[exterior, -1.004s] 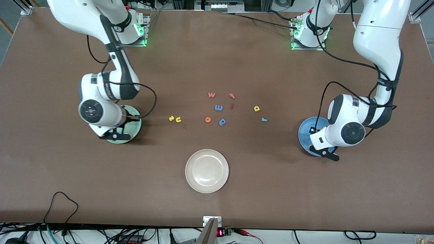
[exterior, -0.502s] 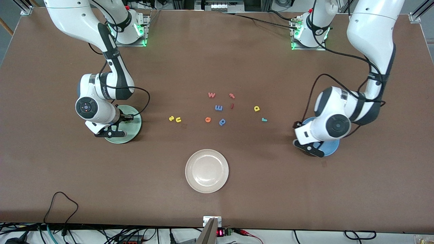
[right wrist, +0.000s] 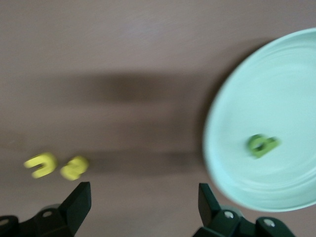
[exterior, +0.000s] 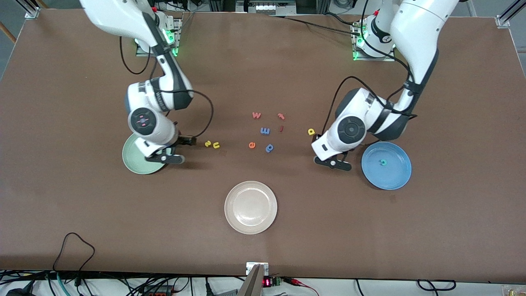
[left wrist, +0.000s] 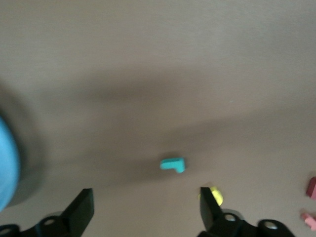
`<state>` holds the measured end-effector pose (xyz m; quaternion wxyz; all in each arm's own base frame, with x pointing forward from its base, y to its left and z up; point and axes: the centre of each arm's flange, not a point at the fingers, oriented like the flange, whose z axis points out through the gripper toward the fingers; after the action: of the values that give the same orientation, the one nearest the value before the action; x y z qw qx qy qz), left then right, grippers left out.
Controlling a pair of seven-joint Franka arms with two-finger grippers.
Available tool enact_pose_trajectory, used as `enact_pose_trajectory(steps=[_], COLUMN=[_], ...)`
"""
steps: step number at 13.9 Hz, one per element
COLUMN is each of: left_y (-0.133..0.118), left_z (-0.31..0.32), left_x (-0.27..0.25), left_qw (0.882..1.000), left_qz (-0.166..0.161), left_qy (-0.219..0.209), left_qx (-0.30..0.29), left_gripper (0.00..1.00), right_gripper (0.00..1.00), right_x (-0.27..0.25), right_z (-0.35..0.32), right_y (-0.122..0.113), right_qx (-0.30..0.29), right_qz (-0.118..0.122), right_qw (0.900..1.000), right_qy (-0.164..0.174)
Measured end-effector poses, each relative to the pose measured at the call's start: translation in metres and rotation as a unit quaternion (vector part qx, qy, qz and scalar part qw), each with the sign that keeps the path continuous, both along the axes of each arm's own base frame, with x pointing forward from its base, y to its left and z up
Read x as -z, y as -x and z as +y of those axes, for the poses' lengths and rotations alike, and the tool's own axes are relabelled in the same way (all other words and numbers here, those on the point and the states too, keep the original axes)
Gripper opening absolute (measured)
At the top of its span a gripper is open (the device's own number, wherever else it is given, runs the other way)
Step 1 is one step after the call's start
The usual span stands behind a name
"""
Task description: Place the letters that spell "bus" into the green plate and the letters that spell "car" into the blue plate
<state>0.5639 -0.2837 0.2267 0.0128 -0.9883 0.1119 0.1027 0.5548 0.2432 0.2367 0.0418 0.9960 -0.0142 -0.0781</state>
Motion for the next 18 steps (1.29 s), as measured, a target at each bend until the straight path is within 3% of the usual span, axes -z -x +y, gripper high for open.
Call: enact_pose_trajectory(steps=[1,2,3,5,7,15,18], left_y=[0.007,0.013,0.020,0.030,0.034,0.040,0.039], left_z=[-0.001,0.001,0.003,0.004,0.001,-0.009,-0.009], left_x=[0.013,0.025,0.036,0.047,0.049,0.057,0.055], left_qw=[1.000,1.000,0.999,0.999,0.999,0.998,0.998], left_qz=[-0.012,-0.023,-0.029,-0.032,-0.033,-0.040,-0.043], left_qy=[0.010,0.019,0.025,0.029,0.031,0.024,0.022], left_qx=[0.001,0.001,0.001,0.003,0.006,0.034,0.039], left_gripper=[0.84,0.82,0.74,0.69,0.56,0.50,0.41], right_gripper=[0.94,0.90,0.78,0.74,0.69,0.69,0.67], right_x=[0.004,0.010,0.015,0.024,0.032,0.056,0.058], right_z=[0.013,0.019,0.022,0.026,0.035,0.047,0.054], right_y=[0.005,0.008,0.010,0.012,0.016,0.022,0.026], right_qx=[-0.004,-0.007,-0.009,-0.005,0.005,-0.011,-0.023], right_qz=[-0.002,-0.003,-0.004,0.000,0.003,-0.002,-0.002], right_qw=[1.000,1.000,1.000,1.000,1.000,1.000,1.000], right_qy=[0.002,0.004,0.005,0.002,-0.011,-0.011,-0.012])
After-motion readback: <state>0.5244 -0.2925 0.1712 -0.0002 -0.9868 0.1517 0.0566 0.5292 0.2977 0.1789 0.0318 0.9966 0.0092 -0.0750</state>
